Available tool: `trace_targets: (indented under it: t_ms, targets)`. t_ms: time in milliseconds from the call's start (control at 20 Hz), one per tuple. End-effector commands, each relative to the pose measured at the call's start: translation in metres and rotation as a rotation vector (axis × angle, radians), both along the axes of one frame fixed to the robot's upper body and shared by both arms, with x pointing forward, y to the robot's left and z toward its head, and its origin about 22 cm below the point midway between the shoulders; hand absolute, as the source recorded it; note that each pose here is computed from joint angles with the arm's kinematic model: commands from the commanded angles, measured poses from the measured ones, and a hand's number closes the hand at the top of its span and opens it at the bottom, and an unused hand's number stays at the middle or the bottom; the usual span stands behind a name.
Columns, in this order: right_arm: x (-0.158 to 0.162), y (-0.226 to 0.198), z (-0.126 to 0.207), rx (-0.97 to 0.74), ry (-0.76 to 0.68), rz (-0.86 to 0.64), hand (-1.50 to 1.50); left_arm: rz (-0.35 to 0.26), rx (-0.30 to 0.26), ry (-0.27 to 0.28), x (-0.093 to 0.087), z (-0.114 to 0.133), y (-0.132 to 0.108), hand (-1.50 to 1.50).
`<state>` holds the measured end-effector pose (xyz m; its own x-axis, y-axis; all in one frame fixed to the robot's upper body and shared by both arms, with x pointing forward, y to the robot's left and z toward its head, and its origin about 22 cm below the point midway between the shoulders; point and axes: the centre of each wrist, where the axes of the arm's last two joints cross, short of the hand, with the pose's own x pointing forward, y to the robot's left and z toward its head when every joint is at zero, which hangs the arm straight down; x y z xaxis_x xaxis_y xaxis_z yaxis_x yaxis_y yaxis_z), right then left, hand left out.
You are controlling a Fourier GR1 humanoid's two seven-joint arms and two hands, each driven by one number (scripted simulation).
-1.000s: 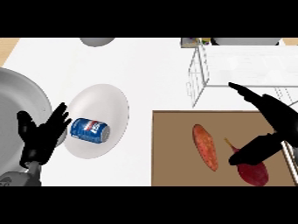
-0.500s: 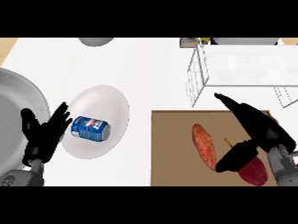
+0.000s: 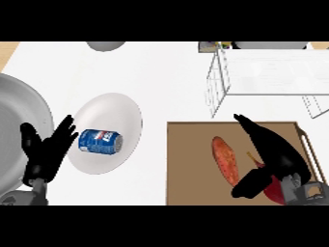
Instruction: Pick the sweet potato from the tray and place it in the tiered shelf
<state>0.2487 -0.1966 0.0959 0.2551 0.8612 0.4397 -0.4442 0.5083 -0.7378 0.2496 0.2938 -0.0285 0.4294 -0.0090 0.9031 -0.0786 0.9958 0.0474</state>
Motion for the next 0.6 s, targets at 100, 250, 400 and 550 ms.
trace_targets:
  t_ms: [100, 250, 400, 550]
  targets:
    - [-0.003, 0.014, -0.001, -0.037, 0.017, -0.011, -1.5, 0.004, -0.003, 0.016, 0.016, -0.006, 0.022, 0.0]
    - [0.012, 0.024, -0.03, -0.065, 0.006, -0.025, -1.5, 0.003, 0.007, 0.012, 0.001, 0.01, -0.003, 0.0]
    - [0.013, 0.013, -0.025, -0.092, 0.01, -0.032, -1.5, 0.019, 0.004, 0.015, 0.013, 0.0, 0.004, 0.0]
    - [0.015, 0.031, -0.053, -0.129, -0.001, -0.029, -1.5, 0.004, 0.009, 0.025, 0.012, 0.005, -0.007, 0.0]
